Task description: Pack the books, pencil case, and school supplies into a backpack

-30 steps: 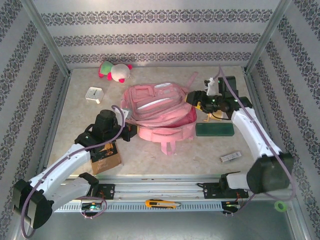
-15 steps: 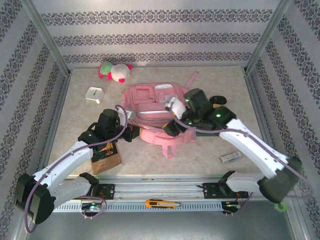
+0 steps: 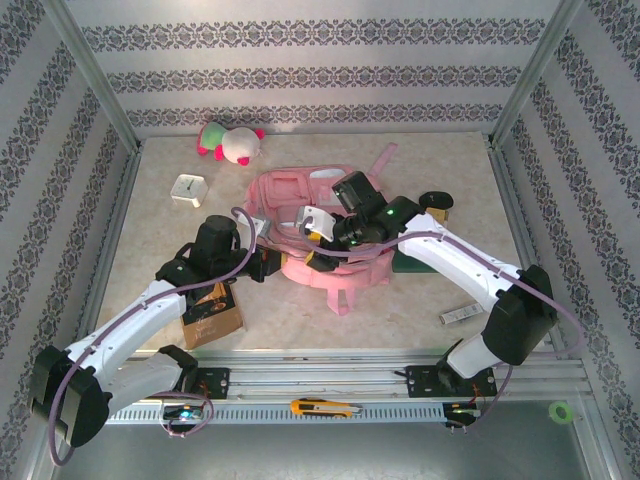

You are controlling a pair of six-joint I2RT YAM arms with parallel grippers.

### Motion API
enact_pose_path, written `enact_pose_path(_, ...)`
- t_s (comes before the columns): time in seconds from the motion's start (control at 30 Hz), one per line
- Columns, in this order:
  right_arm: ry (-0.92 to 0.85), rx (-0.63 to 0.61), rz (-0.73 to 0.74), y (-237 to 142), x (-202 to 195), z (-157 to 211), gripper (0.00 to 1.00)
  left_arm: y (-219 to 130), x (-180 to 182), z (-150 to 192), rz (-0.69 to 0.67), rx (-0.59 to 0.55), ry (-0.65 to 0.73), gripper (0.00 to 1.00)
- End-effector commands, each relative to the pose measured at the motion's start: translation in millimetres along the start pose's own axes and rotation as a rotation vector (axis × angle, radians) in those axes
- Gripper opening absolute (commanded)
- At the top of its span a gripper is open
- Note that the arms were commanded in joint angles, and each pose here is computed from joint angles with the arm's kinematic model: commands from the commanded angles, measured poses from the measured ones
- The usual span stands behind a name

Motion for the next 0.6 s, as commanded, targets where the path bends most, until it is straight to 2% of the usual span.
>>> enact_pose_path(0.0, -0.056, 0.057, 0.072, 4, -10, 7, 0.19, -10, -15, -34, 0.045, -0.118, 0.060, 0.00)
enact_pose_path(0.03, -0.071, 0.063, 0.079, 0, -11, 9, 0.07, -10, -10, -33, 0.000, -0.112, 0.060, 0.00)
enact_pose_path(0.07, -0.095, 0.048, 0.053, -7, -8, 8, 0.01, -10, 0, -31, -0.079, -0.102, 0.052, 0.00)
enact_pose_path(0.1, -0.125, 0.010, -0.020, -15, 2, 6, 0.00, -9, 10, -29, -0.157, -0.088, 0.039, 0.00)
enact_pose_path(0.17, -0.198, -0.095, -0.123, -34, 16, 3, 0.00, -8, 30, -23, -0.305, -0.045, 0.013, 0.00)
enact_pose_path(0.23, -0.240, -0.146, -0.153, -44, 21, 2, 0.00, -5, 43, -20, -0.343, -0.014, -0.005, 0.00)
enact_pose_path(0.43, -0.324, -0.081, -0.194, -56, 31, 11, 0.00, 10, 77, -27, -0.372, -0.028, -0.004, 0.00)
enact_pose_path(0.57, -0.337, -0.098, -0.198, -64, 32, 11, 0.00, 15, 107, -41, -0.442, -0.053, -0.004, 0.00)
Point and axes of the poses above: each hand's point on the last joint's axis, 136 mm out from that joint toward the fingers, its own y axis out along the fingers, its own x axis along the line the jaws close on, z = x × y, the point moved 6 cm from there along -y, back along the fingers
